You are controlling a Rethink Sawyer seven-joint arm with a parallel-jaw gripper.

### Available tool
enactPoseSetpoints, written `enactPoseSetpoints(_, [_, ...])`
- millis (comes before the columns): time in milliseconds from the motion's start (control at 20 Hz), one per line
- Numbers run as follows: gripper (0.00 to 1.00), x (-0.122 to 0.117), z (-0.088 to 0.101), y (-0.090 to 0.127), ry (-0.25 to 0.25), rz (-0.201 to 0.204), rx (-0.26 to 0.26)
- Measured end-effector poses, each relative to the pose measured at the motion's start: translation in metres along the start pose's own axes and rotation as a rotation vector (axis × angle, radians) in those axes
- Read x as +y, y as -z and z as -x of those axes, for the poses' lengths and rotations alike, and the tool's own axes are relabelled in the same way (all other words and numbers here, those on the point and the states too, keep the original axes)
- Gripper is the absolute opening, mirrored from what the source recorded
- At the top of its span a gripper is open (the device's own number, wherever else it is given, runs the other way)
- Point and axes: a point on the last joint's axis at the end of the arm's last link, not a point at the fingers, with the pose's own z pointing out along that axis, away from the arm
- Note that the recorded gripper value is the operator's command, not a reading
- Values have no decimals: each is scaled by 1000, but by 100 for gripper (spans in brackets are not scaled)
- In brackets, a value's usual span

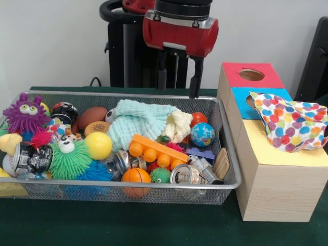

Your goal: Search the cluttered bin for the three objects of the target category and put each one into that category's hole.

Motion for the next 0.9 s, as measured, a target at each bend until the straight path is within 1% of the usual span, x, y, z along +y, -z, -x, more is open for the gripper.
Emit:
enactPoseSetpoints(250, [100,0,4,3,-4,15,-3])
enactPoseSetpoints(500, [100,-11,7,0,-21,20,6])
enactPoseSetpoints(900, [100,-14,4,-3,-25,26,18])
